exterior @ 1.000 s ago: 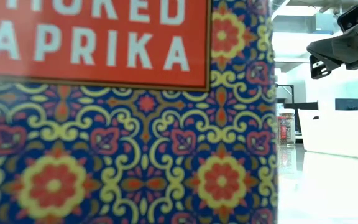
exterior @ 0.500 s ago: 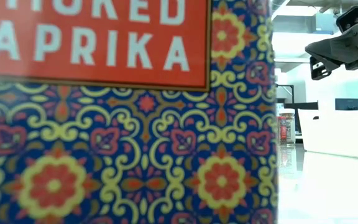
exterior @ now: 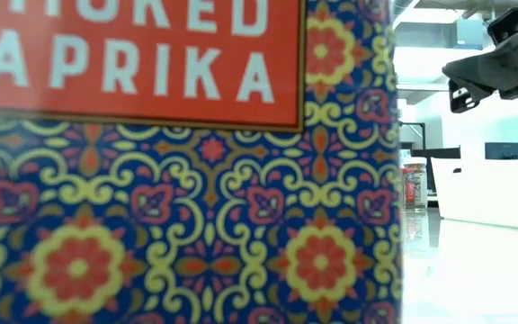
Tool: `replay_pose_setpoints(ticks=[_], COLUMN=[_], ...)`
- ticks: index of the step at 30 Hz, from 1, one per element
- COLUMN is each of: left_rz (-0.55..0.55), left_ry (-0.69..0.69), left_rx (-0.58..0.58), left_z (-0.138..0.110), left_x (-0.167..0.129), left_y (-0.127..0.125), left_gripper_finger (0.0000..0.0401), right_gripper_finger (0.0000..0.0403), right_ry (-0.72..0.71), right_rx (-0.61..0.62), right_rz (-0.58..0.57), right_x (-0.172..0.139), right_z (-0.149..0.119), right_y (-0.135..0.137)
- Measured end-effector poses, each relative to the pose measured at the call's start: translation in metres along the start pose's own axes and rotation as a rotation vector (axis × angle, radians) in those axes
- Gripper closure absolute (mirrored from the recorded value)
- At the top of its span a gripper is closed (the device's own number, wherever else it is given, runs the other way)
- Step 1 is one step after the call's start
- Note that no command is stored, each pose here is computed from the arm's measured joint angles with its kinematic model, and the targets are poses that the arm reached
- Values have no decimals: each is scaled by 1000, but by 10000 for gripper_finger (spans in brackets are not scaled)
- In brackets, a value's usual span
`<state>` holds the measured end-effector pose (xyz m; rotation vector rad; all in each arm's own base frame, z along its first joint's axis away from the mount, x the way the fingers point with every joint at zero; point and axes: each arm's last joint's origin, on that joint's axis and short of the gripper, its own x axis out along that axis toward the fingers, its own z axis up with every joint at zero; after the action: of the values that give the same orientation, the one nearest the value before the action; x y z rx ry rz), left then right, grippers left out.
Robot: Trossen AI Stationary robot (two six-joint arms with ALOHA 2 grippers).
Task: Sort spices by type
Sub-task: Put the red spice can into the white bin
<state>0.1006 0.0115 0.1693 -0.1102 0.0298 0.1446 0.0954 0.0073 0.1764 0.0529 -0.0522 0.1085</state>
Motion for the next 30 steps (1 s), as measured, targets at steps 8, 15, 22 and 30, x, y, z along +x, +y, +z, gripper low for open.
replay_pose_setpoints(ticks=[8,15,22,30], left_rz=[0,0,0,0], left_ry=[0,0,0,0], left_rx=[0,0,0,0], left_z=[0,0,0,0], left_x=[0,0,0,0], left_y=[0,0,0,0], left_gripper_finger=[216,216,216,216], right_gripper_finger=[385,372,348,265], right_ry=[9,165,388,612], right_rx=[6,101,369,556], right_rz=[-190,-480,-805,-837], right_x=[1,15,31,45], right_z=[27,65,103,131], right_y=[-4,-12,-34,-56])
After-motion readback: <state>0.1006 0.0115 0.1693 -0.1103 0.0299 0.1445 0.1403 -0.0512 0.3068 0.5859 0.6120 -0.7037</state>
